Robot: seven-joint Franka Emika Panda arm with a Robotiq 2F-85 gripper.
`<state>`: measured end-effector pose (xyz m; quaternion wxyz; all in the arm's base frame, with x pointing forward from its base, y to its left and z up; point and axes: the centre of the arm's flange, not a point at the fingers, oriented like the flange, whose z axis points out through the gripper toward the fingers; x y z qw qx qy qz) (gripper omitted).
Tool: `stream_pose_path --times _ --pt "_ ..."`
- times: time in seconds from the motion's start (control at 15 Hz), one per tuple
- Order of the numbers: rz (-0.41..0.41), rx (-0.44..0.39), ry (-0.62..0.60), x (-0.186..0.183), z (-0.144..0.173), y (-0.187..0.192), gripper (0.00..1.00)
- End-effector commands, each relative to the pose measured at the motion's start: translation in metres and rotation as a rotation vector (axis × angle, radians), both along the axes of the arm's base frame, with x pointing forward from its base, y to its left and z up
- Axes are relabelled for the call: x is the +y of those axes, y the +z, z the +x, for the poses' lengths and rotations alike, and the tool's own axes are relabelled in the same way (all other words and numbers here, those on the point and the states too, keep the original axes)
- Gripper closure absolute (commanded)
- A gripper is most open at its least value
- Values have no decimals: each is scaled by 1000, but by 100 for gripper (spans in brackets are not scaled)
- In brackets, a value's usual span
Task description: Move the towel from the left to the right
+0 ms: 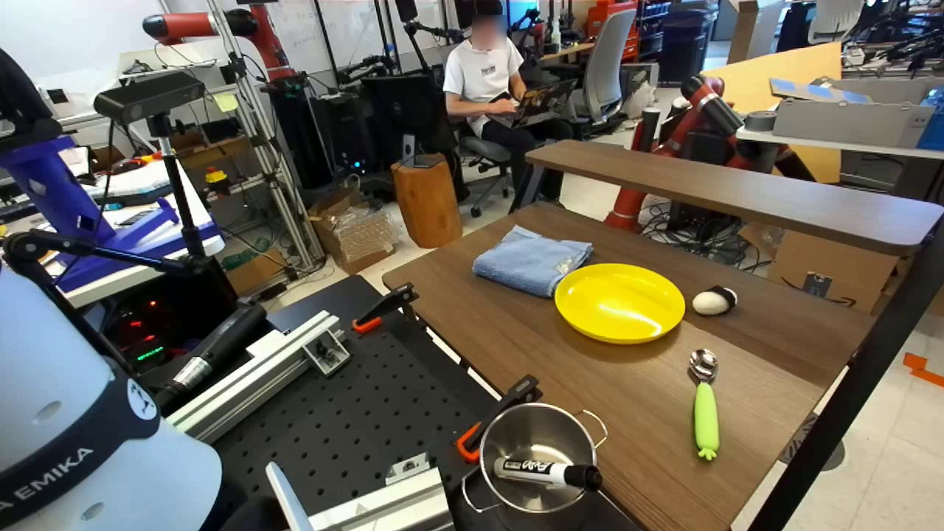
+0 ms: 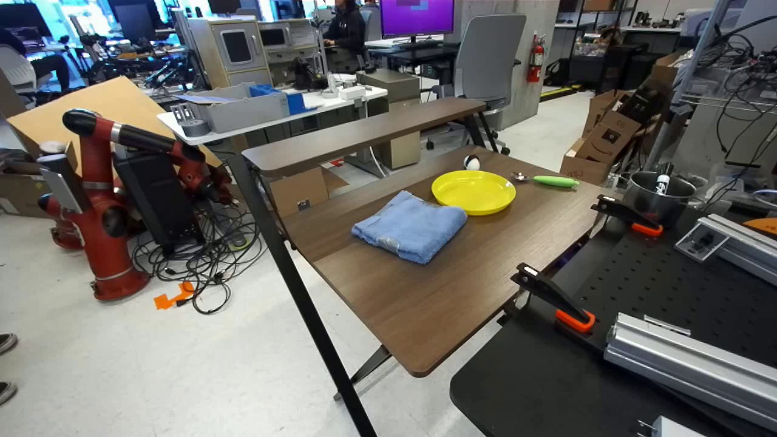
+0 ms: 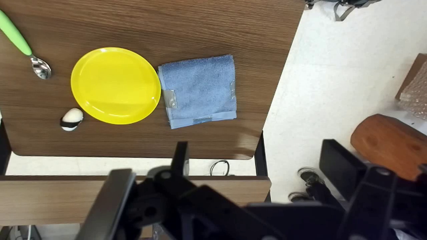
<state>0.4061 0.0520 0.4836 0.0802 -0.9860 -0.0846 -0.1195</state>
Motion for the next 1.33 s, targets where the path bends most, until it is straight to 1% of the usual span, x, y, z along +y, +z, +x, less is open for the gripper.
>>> stream_pose_path --times 0.0,0.2,0.33,0.4,0.53,0.8,1.07,1.27 --pt "0 0 0 0 0 0 0" --pt "-11 -3 -2 3 2 -2 0" --pt "-18 -15 -11 7 8 -6 0" --pt "-21 -6 -9 9 14 -8 0" --pt "-28 15 -11 14 31 -14 0" --pt "-62 57 -38 26 74 -37 0" --pt "-116 66 -76 43 113 -68 0" --pt "-140 74 -87 50 138 -91 0"
